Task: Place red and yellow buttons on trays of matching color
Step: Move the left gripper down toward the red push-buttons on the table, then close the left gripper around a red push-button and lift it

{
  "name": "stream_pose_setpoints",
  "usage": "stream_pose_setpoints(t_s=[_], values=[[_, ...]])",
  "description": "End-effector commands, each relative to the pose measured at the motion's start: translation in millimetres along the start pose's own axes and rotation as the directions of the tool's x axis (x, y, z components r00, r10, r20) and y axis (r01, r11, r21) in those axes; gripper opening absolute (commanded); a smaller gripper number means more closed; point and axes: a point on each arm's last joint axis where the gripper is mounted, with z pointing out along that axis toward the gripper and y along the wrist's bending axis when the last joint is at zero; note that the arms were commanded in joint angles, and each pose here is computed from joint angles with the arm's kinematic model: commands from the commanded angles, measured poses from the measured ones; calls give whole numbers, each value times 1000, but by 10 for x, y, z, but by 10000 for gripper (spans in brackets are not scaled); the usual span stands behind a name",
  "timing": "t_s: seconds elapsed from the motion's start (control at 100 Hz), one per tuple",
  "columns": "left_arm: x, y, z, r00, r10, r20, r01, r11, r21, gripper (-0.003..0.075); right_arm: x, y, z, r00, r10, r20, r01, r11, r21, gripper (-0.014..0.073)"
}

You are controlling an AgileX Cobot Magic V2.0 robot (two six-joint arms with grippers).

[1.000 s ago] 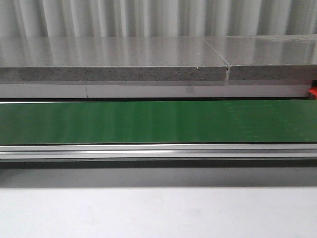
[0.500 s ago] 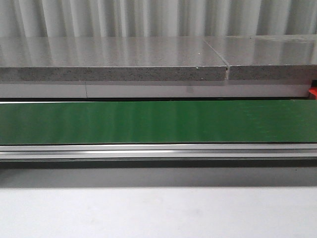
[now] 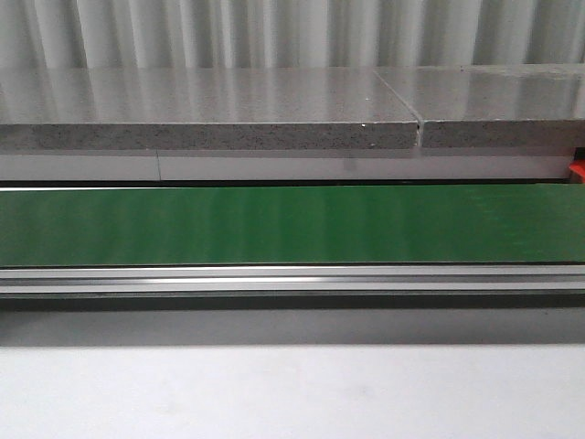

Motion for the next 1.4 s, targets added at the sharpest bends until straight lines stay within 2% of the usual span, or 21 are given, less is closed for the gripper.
stream_pose_setpoints(t_s=[0.0, 0.29, 0.59, 0.84, 1.39], values=[[-149, -32, 46, 998, -21, 59, 23, 999, -32, 524, -127, 3, -21, 994, -17, 105, 17, 1000, -2, -92], [-211, -124, 426, 997, -65, -30, 62, 992, -107, 524, -127, 3, -21, 994, -17, 105, 17, 1000, -2, -92], [-283, 156, 758, 968, -239, -75, 213, 943, -257, 524, -127, 3, -21, 994, -17, 105, 17, 1000, -2, -92], [-335, 256, 1001, 944, -322, -68, 294, 920, -259, 524, -127, 3, -21, 994, -17, 105, 17, 1000, -2, -92], [-241, 234, 1606, 935, -304, -181, 253, 932, -259, 524, -127, 3, -21, 994, -17, 105, 17, 1000, -2, -92]])
